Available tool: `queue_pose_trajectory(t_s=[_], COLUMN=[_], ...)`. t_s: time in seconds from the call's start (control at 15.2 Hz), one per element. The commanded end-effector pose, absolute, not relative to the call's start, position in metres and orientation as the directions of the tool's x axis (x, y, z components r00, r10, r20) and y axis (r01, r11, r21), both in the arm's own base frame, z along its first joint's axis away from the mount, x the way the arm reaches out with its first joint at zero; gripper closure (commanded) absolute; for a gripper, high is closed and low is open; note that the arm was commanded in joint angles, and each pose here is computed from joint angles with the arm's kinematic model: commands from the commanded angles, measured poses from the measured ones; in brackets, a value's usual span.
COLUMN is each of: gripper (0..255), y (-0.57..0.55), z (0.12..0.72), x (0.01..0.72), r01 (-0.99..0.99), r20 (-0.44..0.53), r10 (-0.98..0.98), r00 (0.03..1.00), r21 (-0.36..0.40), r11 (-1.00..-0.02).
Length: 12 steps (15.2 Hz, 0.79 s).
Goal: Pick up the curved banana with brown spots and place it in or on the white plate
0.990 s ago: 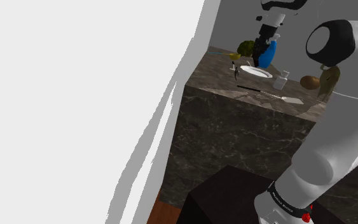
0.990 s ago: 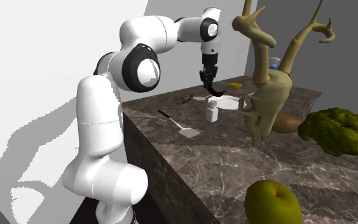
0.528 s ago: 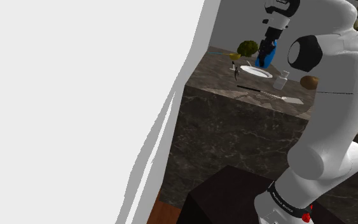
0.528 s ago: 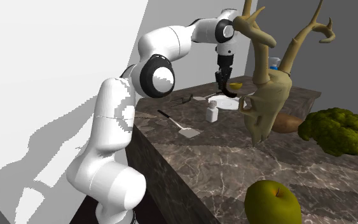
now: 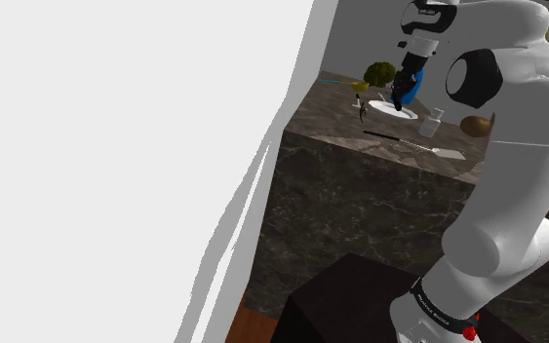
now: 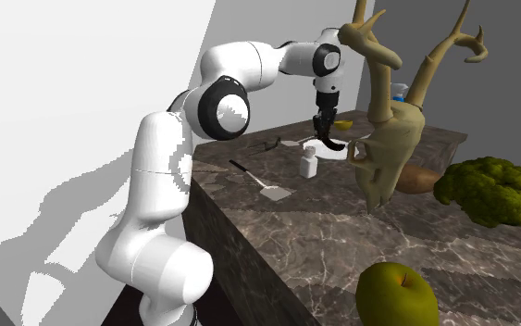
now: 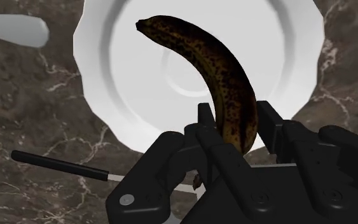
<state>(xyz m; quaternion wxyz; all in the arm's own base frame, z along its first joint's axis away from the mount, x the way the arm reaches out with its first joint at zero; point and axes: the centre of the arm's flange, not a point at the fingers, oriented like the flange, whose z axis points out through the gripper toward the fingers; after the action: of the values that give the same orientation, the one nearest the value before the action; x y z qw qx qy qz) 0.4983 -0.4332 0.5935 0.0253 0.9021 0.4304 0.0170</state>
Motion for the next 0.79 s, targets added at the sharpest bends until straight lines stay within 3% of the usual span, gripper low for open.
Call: queue_pose_trajectory(t_s=[0.0,0.73], gripper=[255,255], y=[-0.434,-0.434], z=[0.581,0.56], x=[0.497,0.497], r01=[0.774,0.774], r20=[0.007,0.007], r10=[0.776,0.776], r00=[0.631,0.631], r21=[0.058,0.058], r11=[-0.631,-0.631])
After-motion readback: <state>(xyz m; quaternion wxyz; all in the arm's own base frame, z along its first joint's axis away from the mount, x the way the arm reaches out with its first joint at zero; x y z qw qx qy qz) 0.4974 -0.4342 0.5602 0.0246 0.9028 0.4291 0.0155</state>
